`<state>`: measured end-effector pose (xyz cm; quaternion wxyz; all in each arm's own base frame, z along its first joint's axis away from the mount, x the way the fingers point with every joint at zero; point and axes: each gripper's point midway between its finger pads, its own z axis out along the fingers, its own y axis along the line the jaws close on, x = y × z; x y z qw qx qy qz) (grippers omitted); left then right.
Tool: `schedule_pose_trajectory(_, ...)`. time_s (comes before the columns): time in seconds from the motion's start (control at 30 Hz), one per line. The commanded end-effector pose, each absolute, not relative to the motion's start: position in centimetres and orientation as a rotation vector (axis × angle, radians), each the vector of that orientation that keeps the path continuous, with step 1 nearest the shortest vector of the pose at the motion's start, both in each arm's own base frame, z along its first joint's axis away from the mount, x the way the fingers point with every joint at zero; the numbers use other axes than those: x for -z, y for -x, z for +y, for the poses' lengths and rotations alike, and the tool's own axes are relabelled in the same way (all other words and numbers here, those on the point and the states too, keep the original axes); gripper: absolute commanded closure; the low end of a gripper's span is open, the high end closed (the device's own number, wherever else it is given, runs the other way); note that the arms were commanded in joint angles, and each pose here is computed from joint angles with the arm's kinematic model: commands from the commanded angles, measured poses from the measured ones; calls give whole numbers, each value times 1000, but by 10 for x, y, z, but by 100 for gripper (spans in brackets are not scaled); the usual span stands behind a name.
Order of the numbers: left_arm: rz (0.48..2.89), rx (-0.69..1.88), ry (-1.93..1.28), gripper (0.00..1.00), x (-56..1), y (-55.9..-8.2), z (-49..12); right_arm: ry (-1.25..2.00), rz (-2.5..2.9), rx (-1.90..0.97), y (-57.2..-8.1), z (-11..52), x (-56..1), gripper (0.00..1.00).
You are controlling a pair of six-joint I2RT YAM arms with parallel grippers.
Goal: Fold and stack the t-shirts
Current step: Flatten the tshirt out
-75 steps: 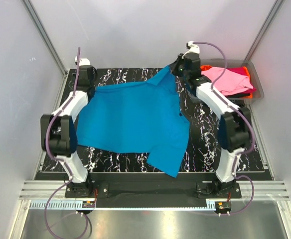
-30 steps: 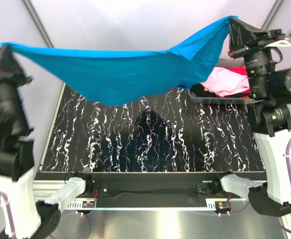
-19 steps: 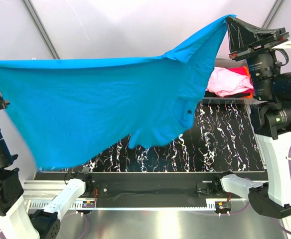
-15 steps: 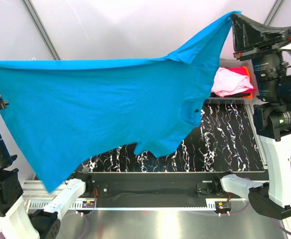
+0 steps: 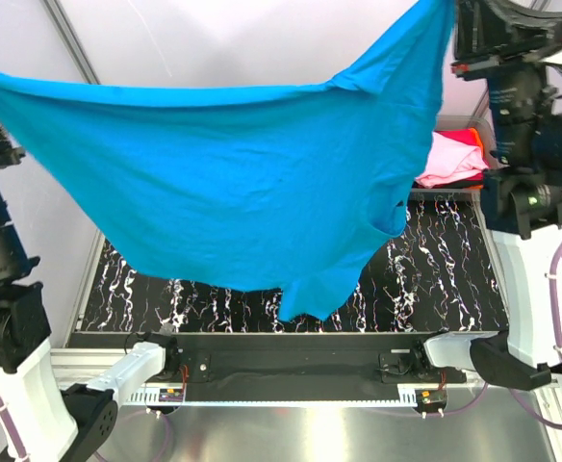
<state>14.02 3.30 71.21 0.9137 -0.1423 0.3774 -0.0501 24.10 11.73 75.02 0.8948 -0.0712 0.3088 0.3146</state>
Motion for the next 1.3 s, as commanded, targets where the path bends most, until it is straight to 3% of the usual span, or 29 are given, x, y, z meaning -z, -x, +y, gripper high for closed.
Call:
schedule_pose_trajectory(0.0, 708, 156, 254, 100, -731, -133, 24, 156, 571, -588, -225, 107, -762, 100)
schedule_pose_trajectory(0.37, 641, 232, 239, 100, -721, -59, 28, 174, 402, -627, -105, 77, -780, 100)
schedule_pose_trajectory(0.5, 618, 281, 225, 100, -724, -47, 24, 172, 389, -660, -90, 75, -779, 100)
schedule_pose_trajectory(0.6, 644, 278, 221, 100, -723, -63, 20, 155, 405, -655, -102, 75, -776, 100)
schedule_pose_trajectory(0.73, 719, 235, 248, 100, -711, -102, 21, 142, 462, -664, -139, 85, -770, 100)
schedule_pose_trajectory(0.87, 859, 125, 301, 100, -675, -163, 27, 119, 579, -680, -212, 106, -747, 100)
schedule_pose_trajectory(1.07, 1145, -79, 392, 100, -549, -264, 38, 80, 840, -694, -339, 142, -662, 100)
schedule_pose_trajectory(1.1, 1243, -122, 382, 100, -499, -291, 36, 78, 854, -704, -351, 147, -650, 100)
schedule_pose_trajectory(1.27, 1442, -292, 398, 98, -371, -347, 43, 46, 1073, -702, -444, 174, -531, 100)
